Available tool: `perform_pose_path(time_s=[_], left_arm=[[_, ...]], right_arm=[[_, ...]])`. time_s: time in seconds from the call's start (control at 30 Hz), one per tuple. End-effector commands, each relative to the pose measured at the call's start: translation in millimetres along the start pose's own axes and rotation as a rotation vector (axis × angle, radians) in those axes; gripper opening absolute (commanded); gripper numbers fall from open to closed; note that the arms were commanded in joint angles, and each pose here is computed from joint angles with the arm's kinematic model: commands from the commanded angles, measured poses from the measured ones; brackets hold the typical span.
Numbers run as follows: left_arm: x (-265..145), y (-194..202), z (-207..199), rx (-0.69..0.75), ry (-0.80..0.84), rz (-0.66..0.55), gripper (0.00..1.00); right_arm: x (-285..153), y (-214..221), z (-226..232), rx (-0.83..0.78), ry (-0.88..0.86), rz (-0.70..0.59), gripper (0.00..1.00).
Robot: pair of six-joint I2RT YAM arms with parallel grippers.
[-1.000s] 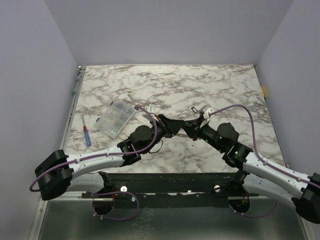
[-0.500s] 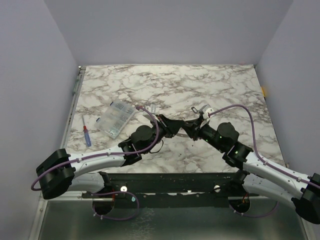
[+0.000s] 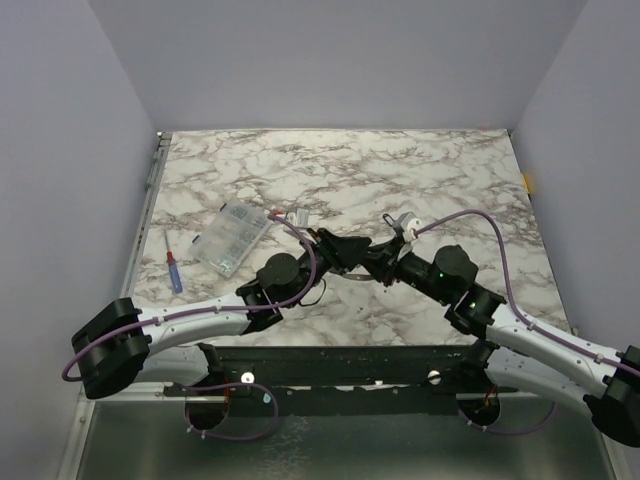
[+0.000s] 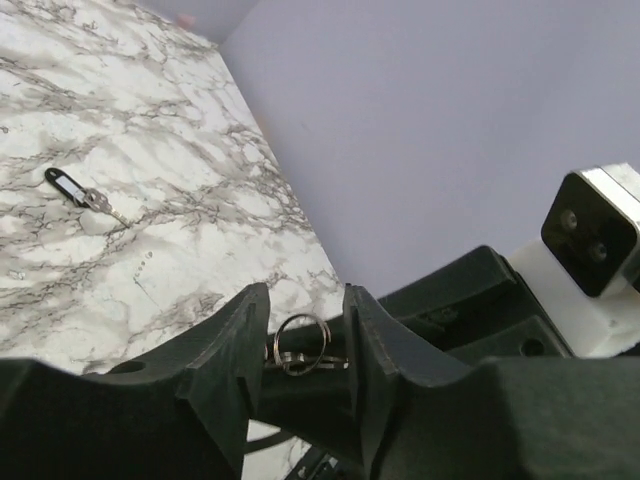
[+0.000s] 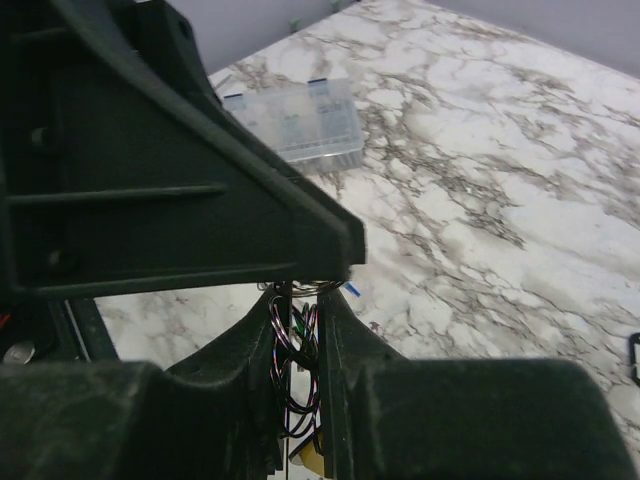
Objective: Put the keys on the keyring
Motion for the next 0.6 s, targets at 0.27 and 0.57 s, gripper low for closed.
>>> perform_pose_path(time_s=[0.27, 0.57], left_arm=[[6.0, 3.6, -1.9, -0.012, 0.024, 0.001, 0.24], [-4.3, 1.9, 8.0, 0.011, -0.008, -0.011, 0.45]], right_arm=[[1.1, -32.1, 23.8, 0.003, -0.114, -0.079, 0.01], [-1.3, -32.2, 14.2, 0.009, -0.039, -0.073, 0.01]])
Point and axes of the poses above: each gripper's point midway between its finger pads, its own x axis out along the fingers, its own z axis along the line the jaws close on, y = z × x, the point moved 4 cm from there along -x, back along the fingers, and after that the axes turned 9 degrees about x, right-handed, at the moved point
